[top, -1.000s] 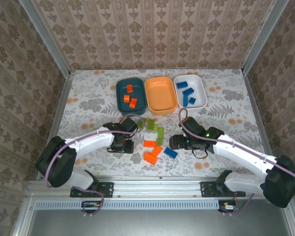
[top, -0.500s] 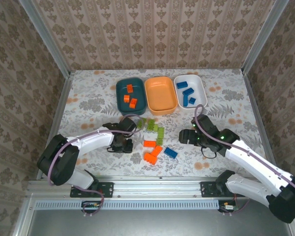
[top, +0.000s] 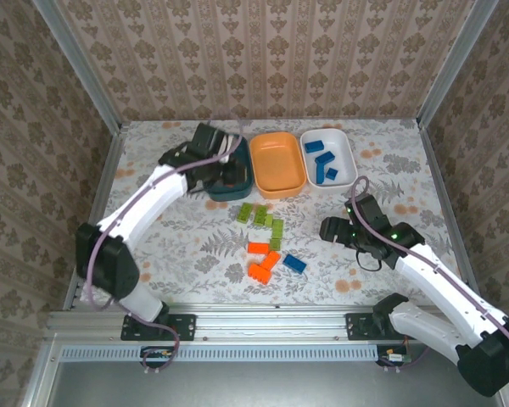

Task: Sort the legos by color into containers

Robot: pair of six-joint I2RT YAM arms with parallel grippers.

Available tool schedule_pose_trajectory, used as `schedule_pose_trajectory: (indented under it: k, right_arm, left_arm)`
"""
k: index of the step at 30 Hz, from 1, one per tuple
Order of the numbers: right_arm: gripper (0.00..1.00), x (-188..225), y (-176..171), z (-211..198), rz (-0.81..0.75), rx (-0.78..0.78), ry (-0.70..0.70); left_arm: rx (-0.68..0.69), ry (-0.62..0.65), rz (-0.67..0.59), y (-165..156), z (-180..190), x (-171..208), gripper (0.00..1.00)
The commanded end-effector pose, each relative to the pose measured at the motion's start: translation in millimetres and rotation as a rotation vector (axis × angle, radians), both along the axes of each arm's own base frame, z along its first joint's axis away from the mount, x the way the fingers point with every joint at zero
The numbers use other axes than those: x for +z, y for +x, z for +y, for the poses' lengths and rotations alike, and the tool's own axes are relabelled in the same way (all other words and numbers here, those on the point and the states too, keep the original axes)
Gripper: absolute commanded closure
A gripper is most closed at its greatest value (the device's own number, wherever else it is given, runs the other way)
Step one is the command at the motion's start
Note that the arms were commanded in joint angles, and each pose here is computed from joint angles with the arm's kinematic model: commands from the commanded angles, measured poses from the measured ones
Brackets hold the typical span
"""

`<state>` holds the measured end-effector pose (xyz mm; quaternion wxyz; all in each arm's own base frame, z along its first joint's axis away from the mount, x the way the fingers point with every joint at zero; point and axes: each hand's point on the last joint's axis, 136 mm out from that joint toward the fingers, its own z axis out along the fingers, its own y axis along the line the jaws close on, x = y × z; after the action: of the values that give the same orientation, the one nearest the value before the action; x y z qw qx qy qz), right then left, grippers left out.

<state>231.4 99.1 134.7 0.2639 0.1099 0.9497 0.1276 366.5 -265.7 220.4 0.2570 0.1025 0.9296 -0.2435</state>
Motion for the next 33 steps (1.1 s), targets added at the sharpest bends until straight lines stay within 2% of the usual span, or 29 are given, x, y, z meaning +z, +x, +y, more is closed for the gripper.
schedule_pose_trajectory:
  k: [1, 6, 11, 17, 23, 27, 33]
  right_arm:
    - [0.12, -2.7, -2.4, 10.9, 0.026, 0.077, 0.024]
    - [0.15, -10.6, -16.1, 28.9, 0.108, 0.239, 0.041]
    - [0.18, -25.9, -28.5, 42.6, 0.193, 0.341, 0.037]
    - [0.18, -37.6, -28.7, 63.2, 0.232, 0.425, -0.003]
    - [0.18, -50.4, -29.0, 83.5, 0.26, 0.526, -0.105]
    - [0.17, -55.0, -26.5, 93.6, 0.263, 0.563, -0.133]
    - [0.17, -65.8, -28.3, 103.7, 0.284, 0.618, -0.166]
  left_arm:
    - [-0.093, 0.033, 0.013, 35.2, -25.7, -15.4, 0.81]
    - [-0.142, 0.058, 0.045, 87.2, -64.7, -42.8, 0.81]
    - [-0.17, 0.118, 0.074, 107.9, -81.3, -75.3, 0.81]
    - [-0.165, 0.143, 0.106, 121.8, -82.0, -108.4, 0.8]
    - [-0.157, 0.129, 0.123, 128.7, -83.4, -122.2, 0.77]
    - [-0.145, 0.124, 0.124, 129.7, -83.4, -121.4, 0.65]
    - [-0.142, 0.105, 0.113, 129.5, -82.6, -107.8, 0.59]
